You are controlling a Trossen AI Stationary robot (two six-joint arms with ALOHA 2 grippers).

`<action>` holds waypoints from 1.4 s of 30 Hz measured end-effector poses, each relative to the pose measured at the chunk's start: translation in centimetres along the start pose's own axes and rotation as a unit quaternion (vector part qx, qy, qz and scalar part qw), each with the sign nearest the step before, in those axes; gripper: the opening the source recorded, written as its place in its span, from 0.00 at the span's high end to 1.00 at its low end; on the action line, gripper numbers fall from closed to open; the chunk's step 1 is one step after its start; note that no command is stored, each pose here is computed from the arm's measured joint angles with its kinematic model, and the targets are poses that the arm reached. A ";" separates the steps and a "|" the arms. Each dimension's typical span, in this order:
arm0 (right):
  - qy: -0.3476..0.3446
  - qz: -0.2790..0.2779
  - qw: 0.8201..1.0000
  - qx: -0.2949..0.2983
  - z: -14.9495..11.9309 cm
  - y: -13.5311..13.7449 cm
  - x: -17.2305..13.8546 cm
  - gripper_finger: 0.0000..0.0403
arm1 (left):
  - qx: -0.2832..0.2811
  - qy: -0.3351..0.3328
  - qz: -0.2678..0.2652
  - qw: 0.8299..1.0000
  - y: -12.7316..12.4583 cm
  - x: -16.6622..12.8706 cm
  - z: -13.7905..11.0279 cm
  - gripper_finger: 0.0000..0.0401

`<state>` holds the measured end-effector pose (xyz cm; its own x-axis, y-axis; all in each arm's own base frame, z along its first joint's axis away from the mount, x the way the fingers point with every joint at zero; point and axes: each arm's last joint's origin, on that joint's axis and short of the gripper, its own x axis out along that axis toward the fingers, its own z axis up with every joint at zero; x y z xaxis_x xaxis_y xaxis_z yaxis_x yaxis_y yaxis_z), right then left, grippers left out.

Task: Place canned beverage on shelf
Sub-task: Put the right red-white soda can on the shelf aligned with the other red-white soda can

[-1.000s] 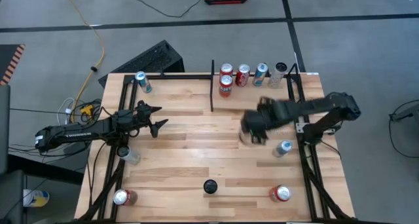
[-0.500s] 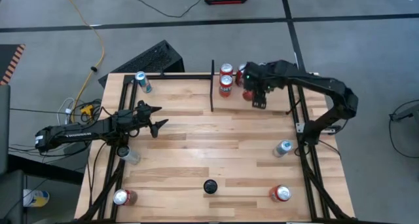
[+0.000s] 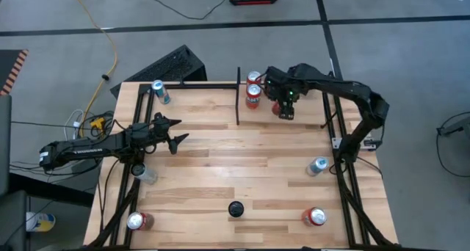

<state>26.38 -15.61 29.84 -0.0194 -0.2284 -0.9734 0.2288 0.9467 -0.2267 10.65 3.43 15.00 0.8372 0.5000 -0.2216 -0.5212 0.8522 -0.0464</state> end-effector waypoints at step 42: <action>0.017 0.064 0.975 0.214 0.2 -3.5 1.2 0.08 | 0.000 0.000 0.000 1.000 0.0 0.0 0.0 0.17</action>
<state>25.75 -19.26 29.43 0.0051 -0.0996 -0.9950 0.6169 0.7835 -0.0753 10.65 3.42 15.01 0.8374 0.4997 -0.2216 -0.5209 0.8524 -0.0464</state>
